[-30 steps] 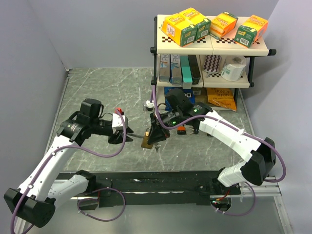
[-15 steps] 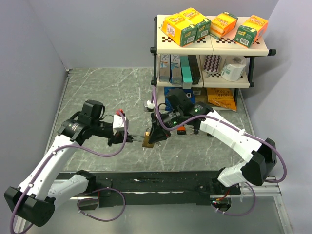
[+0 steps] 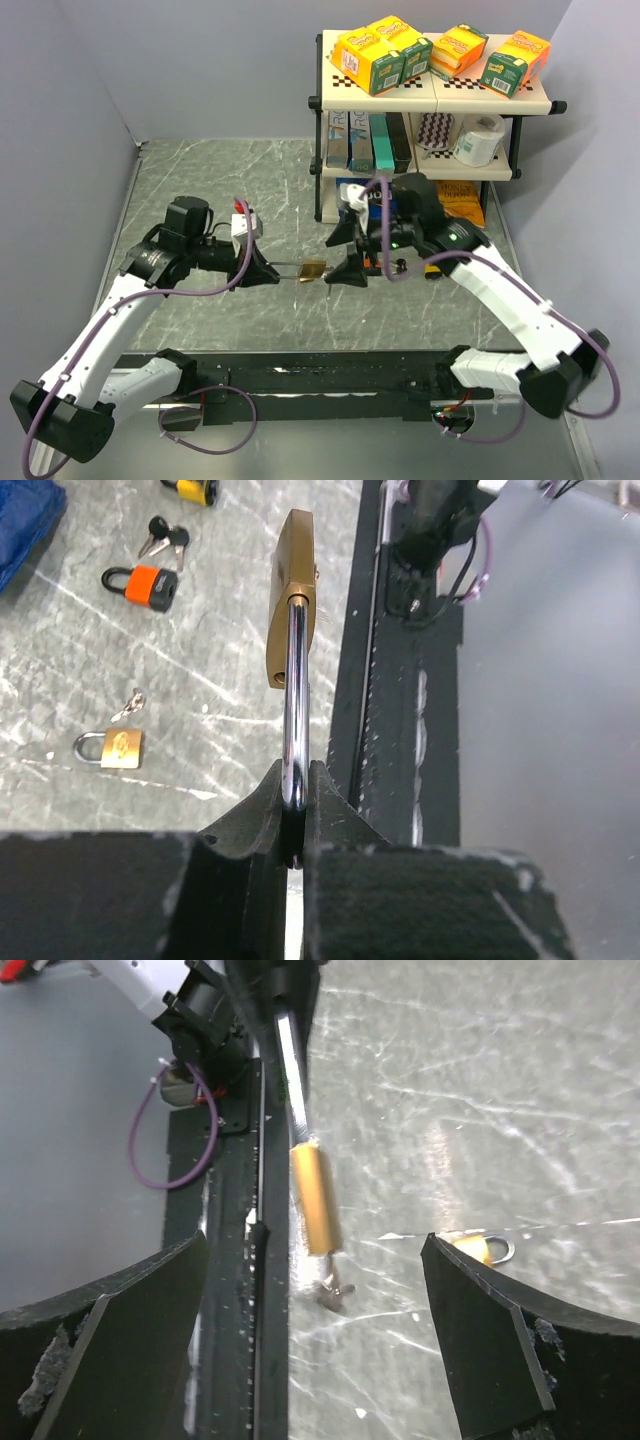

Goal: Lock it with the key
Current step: Lock the lock.

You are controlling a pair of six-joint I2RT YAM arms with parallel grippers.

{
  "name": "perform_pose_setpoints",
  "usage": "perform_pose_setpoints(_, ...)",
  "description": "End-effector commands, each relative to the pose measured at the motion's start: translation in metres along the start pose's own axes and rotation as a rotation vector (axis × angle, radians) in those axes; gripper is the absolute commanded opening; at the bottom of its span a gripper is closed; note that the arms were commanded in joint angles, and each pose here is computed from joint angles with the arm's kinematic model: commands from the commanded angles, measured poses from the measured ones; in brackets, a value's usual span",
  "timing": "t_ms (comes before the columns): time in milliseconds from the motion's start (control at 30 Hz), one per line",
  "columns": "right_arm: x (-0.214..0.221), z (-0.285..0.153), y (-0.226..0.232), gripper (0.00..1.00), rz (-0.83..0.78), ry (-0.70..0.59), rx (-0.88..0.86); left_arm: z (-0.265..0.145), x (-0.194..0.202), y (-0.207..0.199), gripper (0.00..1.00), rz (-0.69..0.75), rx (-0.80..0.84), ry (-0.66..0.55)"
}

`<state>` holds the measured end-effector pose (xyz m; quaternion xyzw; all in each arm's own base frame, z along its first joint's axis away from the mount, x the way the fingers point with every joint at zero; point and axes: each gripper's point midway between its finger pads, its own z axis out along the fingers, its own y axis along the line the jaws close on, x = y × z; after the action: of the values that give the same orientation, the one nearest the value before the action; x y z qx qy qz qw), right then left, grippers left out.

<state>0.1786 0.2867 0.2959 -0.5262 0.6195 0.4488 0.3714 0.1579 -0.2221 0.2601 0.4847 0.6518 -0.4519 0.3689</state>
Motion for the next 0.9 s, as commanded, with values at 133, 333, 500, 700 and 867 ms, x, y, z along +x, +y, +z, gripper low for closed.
perform_pose_setpoints(133,-0.01,-0.017,0.027,0.99,-0.253,-0.121,-0.024,-0.011,-0.062,-0.031,0.01,0.089,0.103,-0.168)
perform_pose_setpoints(333,-0.005,-0.012,0.031,0.99,-0.3,-0.121,-0.075,-0.01,-0.062,-0.039,0.01,0.063,0.155,-0.174)
perform_pose_setpoints(500,-0.008,0.0,0.025,0.97,-0.293,-0.14,-0.094,-0.008,-0.06,-0.041,0.01,0.038,0.165,-0.18)
perform_pose_setpoints(700,-0.008,0.014,0.024,0.83,-0.282,-0.156,-0.113,-0.009,-0.067,-0.044,0.01,0.054,0.166,-0.2)
perform_pose_setpoints(867,-0.012,0.019,0.031,0.62,-0.27,-0.168,-0.145,-0.008,-0.068,-0.045,0.01,0.022,0.174,-0.208)
